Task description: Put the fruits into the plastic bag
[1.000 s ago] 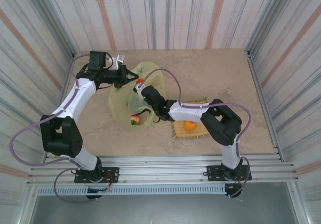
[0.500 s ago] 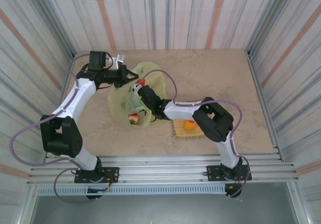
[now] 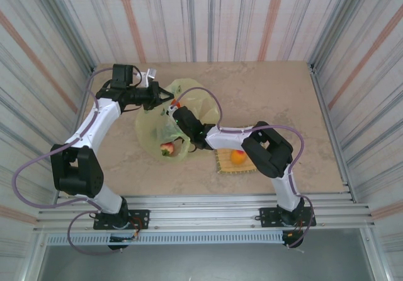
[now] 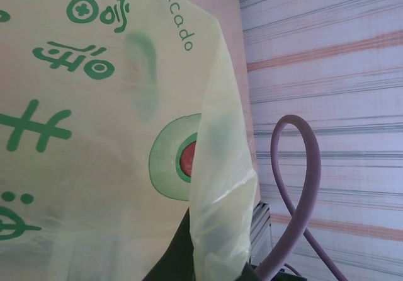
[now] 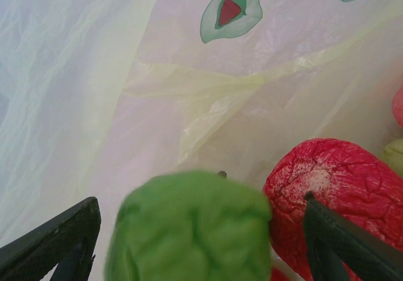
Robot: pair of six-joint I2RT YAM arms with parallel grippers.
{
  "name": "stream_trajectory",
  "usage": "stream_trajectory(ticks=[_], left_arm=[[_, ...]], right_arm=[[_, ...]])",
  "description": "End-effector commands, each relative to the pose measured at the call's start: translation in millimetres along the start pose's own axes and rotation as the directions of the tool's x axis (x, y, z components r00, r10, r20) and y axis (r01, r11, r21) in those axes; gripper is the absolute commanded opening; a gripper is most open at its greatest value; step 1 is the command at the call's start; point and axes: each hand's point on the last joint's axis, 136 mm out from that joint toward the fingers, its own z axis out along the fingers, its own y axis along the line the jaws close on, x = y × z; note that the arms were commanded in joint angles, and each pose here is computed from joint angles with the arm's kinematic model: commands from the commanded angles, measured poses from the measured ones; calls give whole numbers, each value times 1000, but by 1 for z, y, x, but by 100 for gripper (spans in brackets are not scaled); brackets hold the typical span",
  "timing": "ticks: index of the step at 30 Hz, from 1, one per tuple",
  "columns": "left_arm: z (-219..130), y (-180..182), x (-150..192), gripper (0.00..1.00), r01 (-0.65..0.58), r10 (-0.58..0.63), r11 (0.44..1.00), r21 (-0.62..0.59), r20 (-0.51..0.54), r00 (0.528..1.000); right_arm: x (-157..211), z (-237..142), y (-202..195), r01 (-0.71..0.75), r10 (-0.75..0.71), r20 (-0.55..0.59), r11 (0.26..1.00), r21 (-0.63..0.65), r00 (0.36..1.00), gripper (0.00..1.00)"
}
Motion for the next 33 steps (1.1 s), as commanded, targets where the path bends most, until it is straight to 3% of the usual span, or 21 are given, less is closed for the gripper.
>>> stream_trajectory(ticks=[1,13,33], left_arm=[[-10,-11,1,0,-16,16,999,31,13,1000],[-9,-10,1,0,-12,12,999,29,12,1000],[-12,-11,0,0,-21,20,999,25,20,1000]], right_arm=[[-8,-14,0,-1,1,-4,1000,4,1000,85],[-10,-39,-9,30,-30,5,998,47,1000,82],[18,-103,-44,136,-123,-70,961,239,990,75]])
